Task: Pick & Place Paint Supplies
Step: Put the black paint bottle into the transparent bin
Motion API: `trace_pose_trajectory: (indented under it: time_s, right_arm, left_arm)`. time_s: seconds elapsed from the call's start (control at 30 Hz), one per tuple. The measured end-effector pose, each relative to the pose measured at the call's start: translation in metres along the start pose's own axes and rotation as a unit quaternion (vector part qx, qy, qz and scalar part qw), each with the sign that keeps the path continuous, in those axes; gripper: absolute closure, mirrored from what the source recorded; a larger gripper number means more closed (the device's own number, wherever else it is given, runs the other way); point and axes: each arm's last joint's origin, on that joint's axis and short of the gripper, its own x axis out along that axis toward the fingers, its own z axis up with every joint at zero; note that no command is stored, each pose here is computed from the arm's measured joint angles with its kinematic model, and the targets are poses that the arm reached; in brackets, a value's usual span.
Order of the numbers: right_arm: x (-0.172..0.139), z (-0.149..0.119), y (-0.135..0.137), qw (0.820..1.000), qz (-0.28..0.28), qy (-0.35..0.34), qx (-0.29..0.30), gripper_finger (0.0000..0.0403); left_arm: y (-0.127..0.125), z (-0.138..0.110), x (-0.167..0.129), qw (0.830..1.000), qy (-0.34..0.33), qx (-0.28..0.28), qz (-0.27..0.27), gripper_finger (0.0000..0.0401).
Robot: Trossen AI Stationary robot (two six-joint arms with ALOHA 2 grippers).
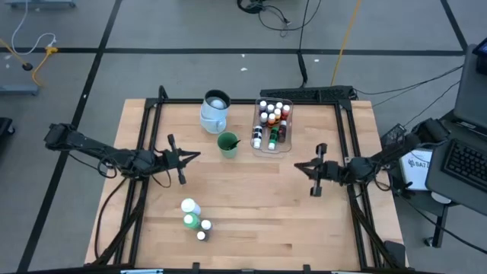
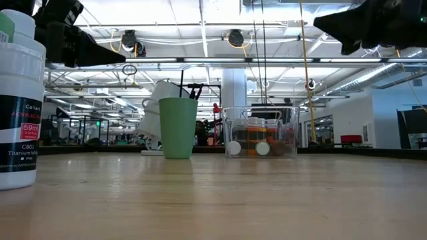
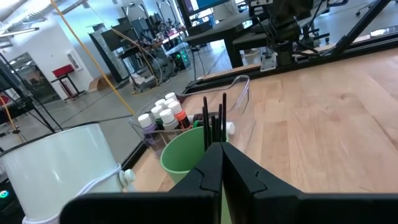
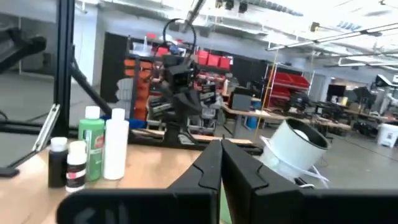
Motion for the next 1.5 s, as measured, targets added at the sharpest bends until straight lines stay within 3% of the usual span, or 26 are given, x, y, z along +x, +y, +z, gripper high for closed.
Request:
trace_pose_trajectory:
  time_s: [0.13,0.23,0.43,0.6,0.77,0.9,1.23,1.5]
  right_arm:
    - [-0.003,-0.006,-0.015,0.999,-0.026,0.012,0.017,0.0401]
    - [-0.002,-0.009,-0.027,0.999,-0.002,0.026,0.032,0.0402]
    - [-0.01,0.0,-0.04,0.998,0.041,-0.017,0.038,0.0402]
    - [-0.02,0.001,-0.042,0.997,0.045,-0.049,0.024,0.0402]
    - [-0.022,0.005,-0.043,0.996,0.053,-0.072,-0.001,0.0401]
    - [-0.022,0.004,-0.04,0.991,0.095,-0.082,-0.044,0.0401]
    - [-0.022,-0.006,-0.038,0.992,0.108,-0.032,-0.062,0.0401]
    - [-0.021,-0.008,-0.037,0.993,0.11,-0.022,-0.046,0.0401]
  left_arm:
    - [0.0,0.001,0.0,1.0,-0.003,-0.002,0.001,0.0396]
    - [0.0,0.001,0.0,1.0,-0.006,-0.006,0.002,0.0396]
    - [0.0,-0.001,0.0,1.0,0.004,-0.01,-0.001,0.0396]
    - [-0.002,-0.005,0.0,1.0,0.021,0.004,-0.011,0.0396]
    - [0.0,0.001,0.0,0.998,0.006,-0.064,-0.012,0.0396]
    - [0.002,0.03,0.005,0.997,0.019,-0.063,-0.047,0.0396]
    - [-0.021,0.126,0.04,0.99,0.105,-0.017,-0.091,0.04]
    - [-0.064,0.196,0.046,0.953,0.231,0.075,-0.182,0.0398]
